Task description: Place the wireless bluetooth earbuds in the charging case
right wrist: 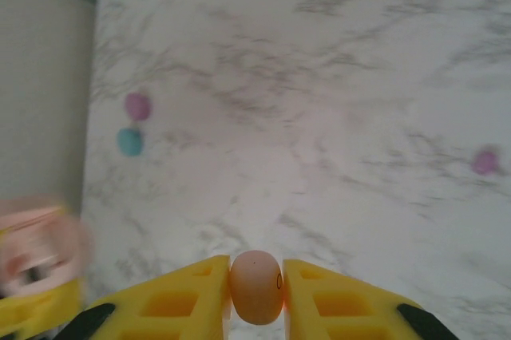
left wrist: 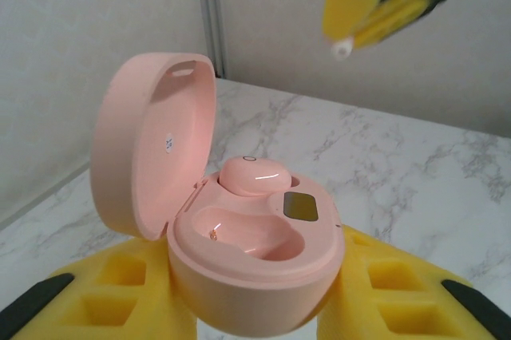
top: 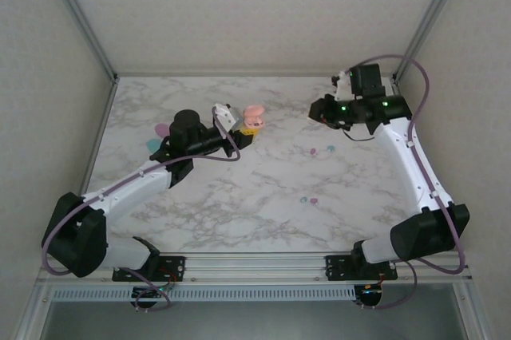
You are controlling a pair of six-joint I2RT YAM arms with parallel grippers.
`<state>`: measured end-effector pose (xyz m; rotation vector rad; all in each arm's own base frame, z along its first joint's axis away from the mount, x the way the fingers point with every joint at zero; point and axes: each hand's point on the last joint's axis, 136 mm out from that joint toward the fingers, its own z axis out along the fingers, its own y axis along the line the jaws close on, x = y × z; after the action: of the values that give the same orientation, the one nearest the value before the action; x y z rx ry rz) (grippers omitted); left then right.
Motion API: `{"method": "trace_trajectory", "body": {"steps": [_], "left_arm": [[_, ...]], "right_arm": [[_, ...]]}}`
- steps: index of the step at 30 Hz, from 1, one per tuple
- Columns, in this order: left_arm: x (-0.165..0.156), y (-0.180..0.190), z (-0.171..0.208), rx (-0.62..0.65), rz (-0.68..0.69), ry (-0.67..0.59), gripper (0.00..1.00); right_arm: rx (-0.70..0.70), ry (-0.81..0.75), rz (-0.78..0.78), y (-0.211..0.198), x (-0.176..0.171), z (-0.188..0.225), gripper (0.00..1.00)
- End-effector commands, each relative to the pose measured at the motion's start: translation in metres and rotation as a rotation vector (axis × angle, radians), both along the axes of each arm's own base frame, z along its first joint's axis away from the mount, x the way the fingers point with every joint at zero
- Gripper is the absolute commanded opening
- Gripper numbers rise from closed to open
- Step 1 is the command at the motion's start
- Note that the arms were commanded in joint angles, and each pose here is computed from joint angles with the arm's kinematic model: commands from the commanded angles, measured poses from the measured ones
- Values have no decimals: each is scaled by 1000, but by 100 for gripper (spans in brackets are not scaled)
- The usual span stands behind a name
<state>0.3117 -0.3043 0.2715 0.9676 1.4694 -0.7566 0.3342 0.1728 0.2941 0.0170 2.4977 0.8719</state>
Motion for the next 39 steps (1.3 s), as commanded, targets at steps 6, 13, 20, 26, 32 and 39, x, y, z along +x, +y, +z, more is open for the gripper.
{"method": "trace_trajectory", "body": {"steps": [6, 13, 20, 26, 32, 39], "left_arm": [[19, -10, 14, -17, 71, -114, 21], [19, -17, 13, -20, 64, -124, 21], [17, -20, 15, -26, 58, -121, 22], [15, -21, 17, -32, 53, -120, 22], [15, -21, 19, -36, 54, -121, 22], [13, -22, 22, -43, 48, -126, 22]], "right_arm": [[-28, 11, 162, 62, -26, 20, 24], [-25, 0, 222, 96, -27, 19, 24], [-1, 3, 244, 118, -23, 15, 24], [7, 2, 233, 125, -19, 13, 24], [6, 8, 231, 129, -17, 10, 24], [17, 6, 230, 133, -13, 8, 24]]}}
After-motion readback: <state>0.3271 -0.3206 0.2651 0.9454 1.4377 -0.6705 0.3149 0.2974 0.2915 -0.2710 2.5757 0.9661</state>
